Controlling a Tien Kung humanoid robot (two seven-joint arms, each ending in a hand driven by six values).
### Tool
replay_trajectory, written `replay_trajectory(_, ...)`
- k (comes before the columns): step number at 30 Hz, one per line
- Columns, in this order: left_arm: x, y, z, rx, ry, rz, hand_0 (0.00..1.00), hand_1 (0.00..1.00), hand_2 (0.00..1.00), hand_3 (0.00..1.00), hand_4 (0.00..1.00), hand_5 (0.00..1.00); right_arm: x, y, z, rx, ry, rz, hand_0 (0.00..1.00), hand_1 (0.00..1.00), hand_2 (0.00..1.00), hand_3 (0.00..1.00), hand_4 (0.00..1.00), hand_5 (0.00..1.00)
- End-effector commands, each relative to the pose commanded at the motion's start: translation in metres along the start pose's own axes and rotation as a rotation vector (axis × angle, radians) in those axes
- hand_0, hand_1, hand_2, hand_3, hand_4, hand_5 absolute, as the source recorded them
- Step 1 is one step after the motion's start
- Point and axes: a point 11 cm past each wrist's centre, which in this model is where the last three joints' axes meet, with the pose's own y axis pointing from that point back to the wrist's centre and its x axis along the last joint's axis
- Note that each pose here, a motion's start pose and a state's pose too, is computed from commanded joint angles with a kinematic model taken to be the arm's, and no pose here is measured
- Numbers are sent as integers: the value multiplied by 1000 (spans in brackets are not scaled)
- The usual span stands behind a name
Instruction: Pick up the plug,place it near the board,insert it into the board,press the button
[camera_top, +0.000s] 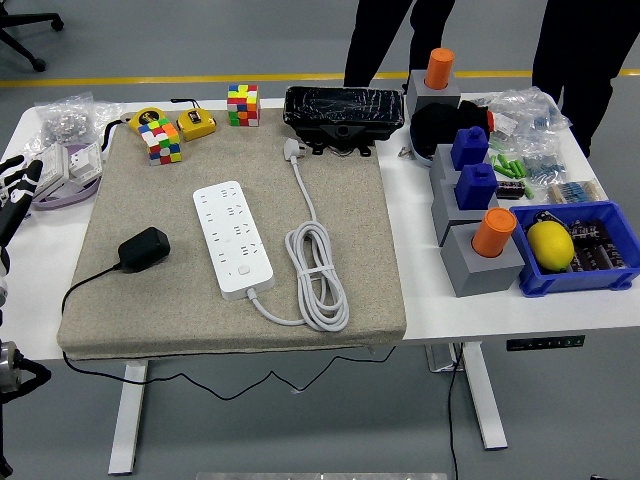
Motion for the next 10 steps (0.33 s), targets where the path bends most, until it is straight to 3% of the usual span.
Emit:
replay_trajectory(1, 0, 0, 0, 0, -2, 0, 732, 728, 713, 743, 998, 633, -1, 0, 0, 3, 1, -3, 680, 563, 497, 462, 763, 28)
replay_trajectory(2, 0, 0, 1, -1, -2, 1, 731, 722, 710, 740, 998, 630, -2, 0, -1, 6, -2, -8, 669, 562, 493, 428, 802, 98)
replay_trajectory(10, 3, 0, 1, 0, -2, 15, 729, 717, 704, 740, 998, 623, 0, 0, -5, 8, -31, -15, 670, 557, 491, 414, 806, 76)
